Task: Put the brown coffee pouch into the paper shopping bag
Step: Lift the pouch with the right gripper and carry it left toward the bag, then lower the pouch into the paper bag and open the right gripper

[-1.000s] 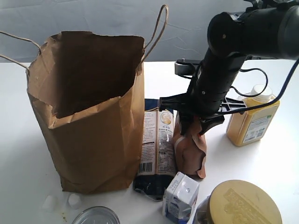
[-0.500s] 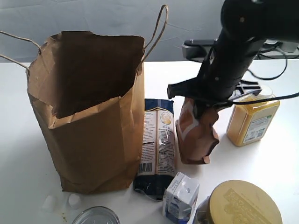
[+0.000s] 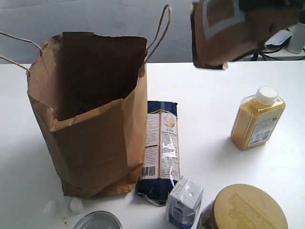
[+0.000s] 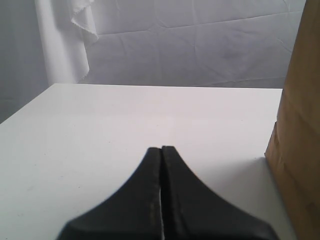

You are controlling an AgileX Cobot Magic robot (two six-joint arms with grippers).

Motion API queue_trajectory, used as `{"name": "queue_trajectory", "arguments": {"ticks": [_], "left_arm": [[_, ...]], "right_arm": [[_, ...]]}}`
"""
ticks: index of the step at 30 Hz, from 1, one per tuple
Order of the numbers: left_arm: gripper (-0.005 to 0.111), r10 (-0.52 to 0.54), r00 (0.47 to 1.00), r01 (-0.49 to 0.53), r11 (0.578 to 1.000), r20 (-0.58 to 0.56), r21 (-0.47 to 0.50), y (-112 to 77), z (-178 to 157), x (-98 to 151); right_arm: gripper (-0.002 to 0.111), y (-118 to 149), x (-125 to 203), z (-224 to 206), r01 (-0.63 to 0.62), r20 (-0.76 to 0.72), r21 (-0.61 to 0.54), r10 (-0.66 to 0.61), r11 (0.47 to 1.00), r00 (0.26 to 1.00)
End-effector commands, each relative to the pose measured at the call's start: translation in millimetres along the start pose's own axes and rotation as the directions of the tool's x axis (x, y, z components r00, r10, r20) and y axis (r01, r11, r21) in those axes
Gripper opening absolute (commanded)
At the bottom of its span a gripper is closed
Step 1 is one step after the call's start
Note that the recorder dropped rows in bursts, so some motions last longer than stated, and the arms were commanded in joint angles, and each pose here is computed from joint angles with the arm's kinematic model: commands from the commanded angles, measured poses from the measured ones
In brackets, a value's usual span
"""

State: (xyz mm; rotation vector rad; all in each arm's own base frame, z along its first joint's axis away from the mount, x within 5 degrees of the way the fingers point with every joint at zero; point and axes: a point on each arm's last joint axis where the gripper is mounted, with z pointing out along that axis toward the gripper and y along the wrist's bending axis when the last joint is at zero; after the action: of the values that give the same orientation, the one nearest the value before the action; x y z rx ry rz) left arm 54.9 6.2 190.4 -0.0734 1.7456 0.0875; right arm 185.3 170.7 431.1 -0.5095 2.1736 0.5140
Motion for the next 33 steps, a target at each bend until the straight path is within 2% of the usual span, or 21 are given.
{"name": "queue_trajectory", "arguments": {"ticks": [1,2,4,8,11,13,17,23,33], "left_arm": [[0.000,0.000,1.000,0.000,1.000,0.004,-0.004,0.3,0.0,0.7],[0.000,0.000,1.000,0.000,1.000,0.004,-0.004,0.3,0.0,0.7],[0.000,0.000,1.000,0.000,1.000,0.004,-0.004,0.3,0.0,0.7],[0.000,0.000,1.000,0.000,1.000,0.004,-0.004,0.3,0.0,0.7],[0.000,0.000,1.000,0.000,1.000,0.004,-0.004,0.3,0.0,0.7],[0.000,0.000,1.000,0.000,1.000,0.004,-0.004,0.3,0.0,0.7],[0.000,0.000,1.000,0.000,1.000,0.004,-0.004,0.3,0.0,0.7],[0.000,0.000,1.000,0.000,1.000,0.004,-0.004,0.3,0.0,0.7],[0.000,0.000,1.000,0.000,1.000,0.004,-0.004,0.3,0.0,0.7]], "right_arm": [[0.000,3.0,-20.4,-66.2,0.058,0.366,-0.096,-0.019,0.994,0.931],[0.000,5.0,-24.2,-85.9,0.077,0.461,-0.140,-0.004,0.987,0.887],[0.000,12.9,-26.9,-99.7,0.124,0.530,-0.231,0.017,0.965,0.848],[0.000,36.3,-27.3,-95.8,0.272,0.548,-0.414,0.000,0.869,0.837],[0.000,50.6,-28.2,-80.6,0.312,0.521,-0.534,0.016,0.786,0.853],[0.000,55.0,-28.3,-68.0,0.315,0.496,-0.565,0.009,0.762,0.868],[0.000,62.6,-25.9,-41.2,0.303,0.432,-0.601,-0.019,0.739,0.902],[0.000,87.4,-13.9,-0.3,0.322,0.357,-0.642,-0.100,0.696,0.929],[0.000,101.9,7.4,72.3,0.302,0.217,-0.626,-0.211,0.719,0.953]]}}
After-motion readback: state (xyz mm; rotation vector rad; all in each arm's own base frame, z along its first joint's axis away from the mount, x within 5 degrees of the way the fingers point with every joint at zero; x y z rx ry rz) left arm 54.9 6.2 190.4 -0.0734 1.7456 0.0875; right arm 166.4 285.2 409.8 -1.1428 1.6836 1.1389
